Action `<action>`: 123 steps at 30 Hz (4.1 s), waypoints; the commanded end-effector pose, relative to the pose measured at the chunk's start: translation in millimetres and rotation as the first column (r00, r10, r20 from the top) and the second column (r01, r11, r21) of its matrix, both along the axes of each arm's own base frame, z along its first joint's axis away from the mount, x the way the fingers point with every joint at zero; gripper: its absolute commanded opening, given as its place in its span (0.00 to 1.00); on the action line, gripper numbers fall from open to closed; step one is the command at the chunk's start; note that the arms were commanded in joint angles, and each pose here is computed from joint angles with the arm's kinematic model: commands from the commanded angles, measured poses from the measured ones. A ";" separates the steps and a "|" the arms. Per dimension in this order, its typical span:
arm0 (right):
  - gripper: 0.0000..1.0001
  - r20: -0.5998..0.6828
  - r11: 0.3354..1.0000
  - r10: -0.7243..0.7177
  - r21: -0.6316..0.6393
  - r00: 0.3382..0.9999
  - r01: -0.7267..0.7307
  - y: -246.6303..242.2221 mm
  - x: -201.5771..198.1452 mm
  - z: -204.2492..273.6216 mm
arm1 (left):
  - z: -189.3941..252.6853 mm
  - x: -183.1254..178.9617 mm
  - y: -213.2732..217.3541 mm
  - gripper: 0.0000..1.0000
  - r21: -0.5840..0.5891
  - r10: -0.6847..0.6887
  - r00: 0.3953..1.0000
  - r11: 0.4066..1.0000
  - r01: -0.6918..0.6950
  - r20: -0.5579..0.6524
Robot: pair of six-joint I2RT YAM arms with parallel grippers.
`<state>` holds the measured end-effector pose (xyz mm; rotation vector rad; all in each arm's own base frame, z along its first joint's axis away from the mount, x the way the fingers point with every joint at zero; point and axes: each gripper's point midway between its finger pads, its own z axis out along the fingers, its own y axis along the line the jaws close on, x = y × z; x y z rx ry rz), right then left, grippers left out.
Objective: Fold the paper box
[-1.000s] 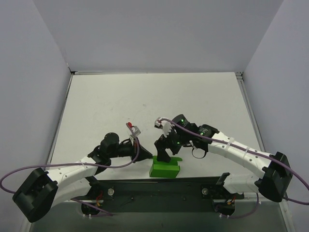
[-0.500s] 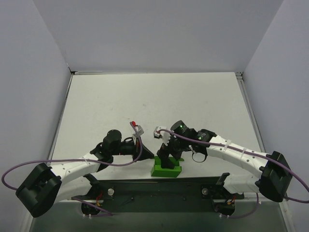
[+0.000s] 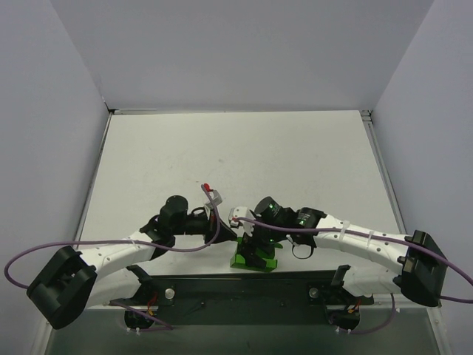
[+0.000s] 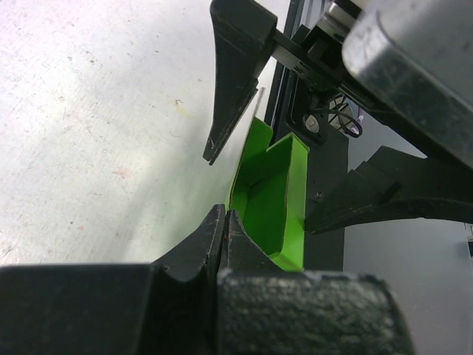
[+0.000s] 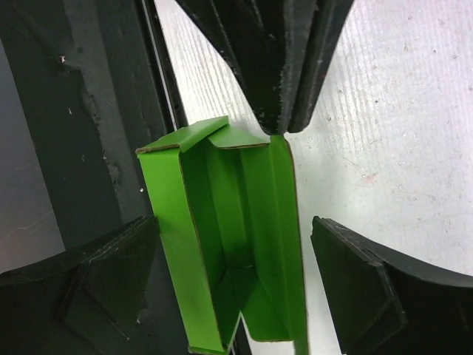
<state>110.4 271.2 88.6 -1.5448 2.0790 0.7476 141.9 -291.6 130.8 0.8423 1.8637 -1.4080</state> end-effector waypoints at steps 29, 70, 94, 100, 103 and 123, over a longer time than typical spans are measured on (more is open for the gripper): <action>0.25 0.080 0.985 0.000 -0.171 0.997 0.014 -11.1 4.5 -12.3 | 19.7 24.4 -1.0 0.00 -0.032 0.099 0.993 0.995 -0.098 0.058; 0.05 -0.005 0.995 -0.040 -0.090 0.999 0.039 -12.8 1.3 30.3 | 46.9 9.8 -22.7 0.56 -0.042 0.084 0.991 0.996 -0.080 0.105; 0.04 -0.024 0.995 -0.029 -0.094 0.999 0.026 -11.8 -1.7 27.7 | 51.0 6.4 -22.5 0.33 -0.045 0.133 0.981 0.991 -0.128 0.140; 0.04 -0.024 0.995 -0.030 -0.093 0.999 0.028 -11.7 -1.8 28.1 | 52.0 6.1 -20.4 0.33 -0.042 0.139 0.980 0.990 -0.134 0.144; 0.04 -0.023 0.995 -0.032 -0.095 0.999 0.029 -12.2 -1.5 27.8 | 51.3 6.3 -19.5 0.32 -0.038 0.141 0.980 0.990 -0.137 0.142; 0.02 0.099 0.974 -0.138 -0.166 0.986 0.153 -22.6 24.9 23.7 | 37.9 7.6 -21.1 0.00 0.075 0.194 0.976 0.977 -0.202 0.102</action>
